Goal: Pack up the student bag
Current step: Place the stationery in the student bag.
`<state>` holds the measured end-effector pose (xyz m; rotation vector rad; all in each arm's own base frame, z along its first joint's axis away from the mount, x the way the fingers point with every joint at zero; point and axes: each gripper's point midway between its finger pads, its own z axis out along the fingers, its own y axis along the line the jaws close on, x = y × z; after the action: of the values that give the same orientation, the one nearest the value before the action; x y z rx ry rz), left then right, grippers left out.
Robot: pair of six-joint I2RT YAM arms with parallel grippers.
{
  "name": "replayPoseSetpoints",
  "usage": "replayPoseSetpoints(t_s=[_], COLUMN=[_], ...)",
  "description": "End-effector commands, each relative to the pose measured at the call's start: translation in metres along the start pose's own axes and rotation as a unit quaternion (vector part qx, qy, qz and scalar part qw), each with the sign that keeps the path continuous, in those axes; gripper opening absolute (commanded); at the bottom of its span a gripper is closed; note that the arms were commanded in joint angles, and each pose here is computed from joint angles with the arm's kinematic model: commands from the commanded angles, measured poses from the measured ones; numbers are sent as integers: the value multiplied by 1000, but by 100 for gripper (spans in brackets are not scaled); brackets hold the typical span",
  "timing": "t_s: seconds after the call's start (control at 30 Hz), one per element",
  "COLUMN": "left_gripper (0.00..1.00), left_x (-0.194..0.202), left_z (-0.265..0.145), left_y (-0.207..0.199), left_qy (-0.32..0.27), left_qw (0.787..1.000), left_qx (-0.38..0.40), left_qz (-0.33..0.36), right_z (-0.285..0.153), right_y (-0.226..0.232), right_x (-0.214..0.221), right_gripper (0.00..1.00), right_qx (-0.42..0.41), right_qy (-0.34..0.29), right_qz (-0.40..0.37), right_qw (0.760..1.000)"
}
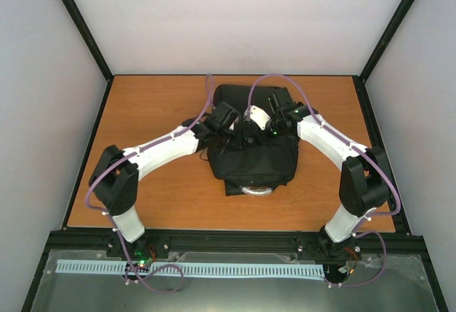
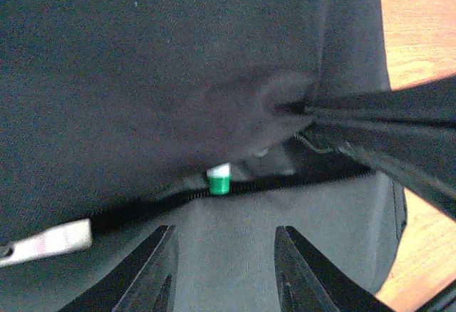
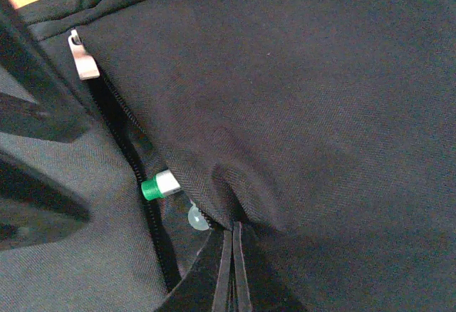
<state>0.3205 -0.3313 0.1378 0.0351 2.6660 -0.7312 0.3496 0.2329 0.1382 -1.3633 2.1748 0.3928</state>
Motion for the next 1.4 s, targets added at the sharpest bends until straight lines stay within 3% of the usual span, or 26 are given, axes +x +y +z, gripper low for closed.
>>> replayPoseSetpoints(t_s=[0.0, 0.07, 0.3, 0.53, 1.0, 1.23, 1.37], left_gripper=[41, 38, 13, 1, 1, 2, 6], left_x=[9, 16, 24, 11, -38, -30, -7], left_z=[-16, -14, 1, 18, 27, 9, -11], left_y=[1, 1, -7, -10, -6, -11, -12], left_qy=[6, 12, 24, 6, -67, -54, -15], left_qw=[1000, 1000, 997, 998, 996, 996, 997], left_qx=[18, 26, 66, 63, 52, 65, 74], left_qz=[-5, -5, -15, -24, -38, -12, 23], right_z=[-5, -5, -4, -3, -1, -2, -2], right_y=[14, 14, 15, 16, 17, 17, 18], right_x=[-5, -5, -4, -3, -1, 0, -1], right_gripper=[3, 3, 3, 3, 3, 3, 3], right_qx=[-28, -29, -31, -34, -35, -36, -37], right_qy=[-17, -17, -16, -15, -11, -12, -13], right_qz=[5, 5, 7, 9, 11, 11, 11], right_qw=[999, 999, 999, 999, 999, 999, 999])
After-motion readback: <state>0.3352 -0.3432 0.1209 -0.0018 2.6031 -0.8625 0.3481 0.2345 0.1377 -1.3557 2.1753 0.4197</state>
